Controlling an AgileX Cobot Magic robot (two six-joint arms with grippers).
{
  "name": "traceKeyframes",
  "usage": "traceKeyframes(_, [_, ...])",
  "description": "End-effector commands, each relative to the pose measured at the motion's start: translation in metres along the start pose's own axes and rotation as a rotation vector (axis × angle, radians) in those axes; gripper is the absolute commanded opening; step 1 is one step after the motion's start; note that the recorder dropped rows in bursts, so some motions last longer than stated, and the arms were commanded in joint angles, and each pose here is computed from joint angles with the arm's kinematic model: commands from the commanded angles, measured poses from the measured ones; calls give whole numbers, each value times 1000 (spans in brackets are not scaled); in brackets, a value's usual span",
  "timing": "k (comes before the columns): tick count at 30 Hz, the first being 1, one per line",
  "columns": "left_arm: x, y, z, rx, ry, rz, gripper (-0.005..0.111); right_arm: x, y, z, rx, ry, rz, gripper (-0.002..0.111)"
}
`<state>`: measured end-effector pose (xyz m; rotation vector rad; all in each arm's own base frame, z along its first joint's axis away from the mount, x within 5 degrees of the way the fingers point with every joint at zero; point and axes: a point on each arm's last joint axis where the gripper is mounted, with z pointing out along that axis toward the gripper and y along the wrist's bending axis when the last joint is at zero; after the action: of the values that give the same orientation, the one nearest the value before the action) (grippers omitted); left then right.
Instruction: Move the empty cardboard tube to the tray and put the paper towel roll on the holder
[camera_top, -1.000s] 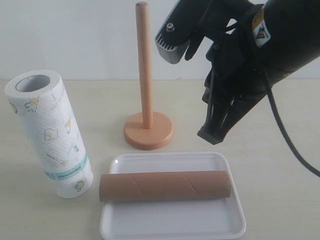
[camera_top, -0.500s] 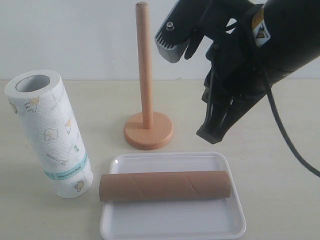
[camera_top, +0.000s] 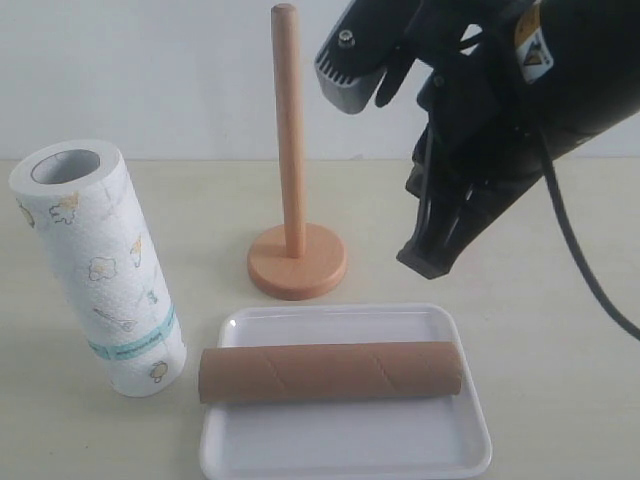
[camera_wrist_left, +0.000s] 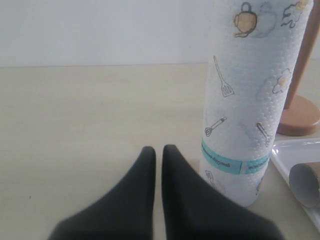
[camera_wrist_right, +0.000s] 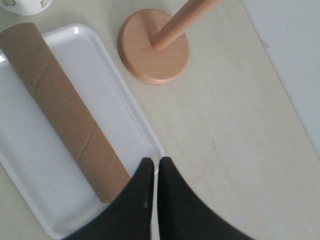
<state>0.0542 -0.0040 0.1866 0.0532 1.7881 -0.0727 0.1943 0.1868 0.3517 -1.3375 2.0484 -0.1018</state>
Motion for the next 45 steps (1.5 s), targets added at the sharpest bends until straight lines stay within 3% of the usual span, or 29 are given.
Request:
traceKeyframes(1, [1, 0, 0, -1, 2, -4, 4, 3, -6, -26, 37, -69, 66, 3])
traceKeyframes(7, [1, 0, 0, -1, 2, -4, 4, 19, -20, -70, 67, -203, 296, 3])
traceKeyframes(14, [1, 0, 0, -1, 2, -4, 4, 54, -51, -112, 136, -333, 766, 3])
traceKeyframes(18, [1, 0, 0, -1, 2, -4, 4, 80, -50, -117, 180, -372, 886, 3])
traceKeyframes(24, [1, 0, 0, -1, 2, -4, 4, 131, -19, -94, 256, -442, 929, 3])
traceKeyframes(31, [1, 0, 0, -1, 2, -4, 4, 177, 16, -82, 397, -674, 926, 3])
traceKeyframes(45, [1, 0, 0, -1, 2, -4, 4, 230, 64, -65, 546, -792, 955, 3])
